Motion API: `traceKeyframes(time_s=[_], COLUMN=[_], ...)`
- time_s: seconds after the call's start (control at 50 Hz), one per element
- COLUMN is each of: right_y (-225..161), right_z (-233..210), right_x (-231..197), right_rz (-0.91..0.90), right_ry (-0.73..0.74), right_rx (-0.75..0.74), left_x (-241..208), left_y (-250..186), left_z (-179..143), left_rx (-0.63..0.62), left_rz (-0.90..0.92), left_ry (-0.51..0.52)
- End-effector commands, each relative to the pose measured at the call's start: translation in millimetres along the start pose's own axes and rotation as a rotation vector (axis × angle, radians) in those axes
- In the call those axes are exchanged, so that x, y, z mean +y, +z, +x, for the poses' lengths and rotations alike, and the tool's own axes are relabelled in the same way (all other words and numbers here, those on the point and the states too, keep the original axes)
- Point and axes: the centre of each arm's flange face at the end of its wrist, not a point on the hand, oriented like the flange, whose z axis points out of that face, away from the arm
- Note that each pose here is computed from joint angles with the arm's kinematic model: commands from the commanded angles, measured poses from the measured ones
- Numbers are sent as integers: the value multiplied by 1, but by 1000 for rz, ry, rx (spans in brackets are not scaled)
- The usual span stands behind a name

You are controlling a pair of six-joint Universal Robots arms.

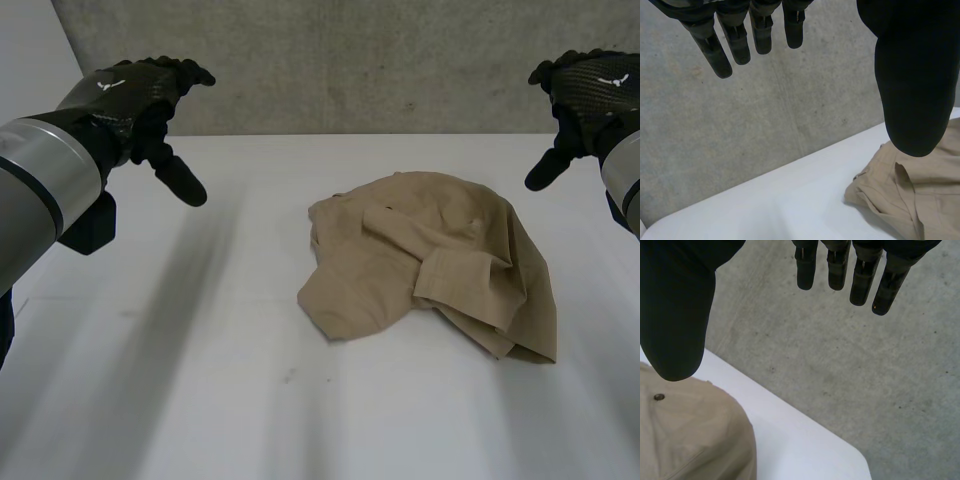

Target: Fold the shorts.

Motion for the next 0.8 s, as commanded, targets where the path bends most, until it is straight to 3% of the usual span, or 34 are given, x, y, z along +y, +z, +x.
traceKeyframes(time_s=[0.02,0.16,0.22,0.36,0.56,0.68,0.76,0.8], right_y=[0,2,3,25,55,59,50,31], right_z=[-2,-4,-9,15,24,13,-4,-35], right_x=[2,2,7,82,157,174,171,156], right_rz=[-12,-9,-43,-439,-589,-587,-579,-566], right_ry=[-8,-37,-113,-328,-216,-95,4,37], right_rx=[-9,-36,-95,-162,-131,-142,-249,-389], left_x=[3,6,8,6,4,5,5,4], left_y=[-2,-1,1,1,0,1,1,1], left_z=[2,6,9,9,9,9,9,9], left_rx=[5,17,24,25,25,24,24,24], left_rz=[-8,4,23,55,64,64,64,69], left_ry=[0,1,4,3,3,3,3,3])
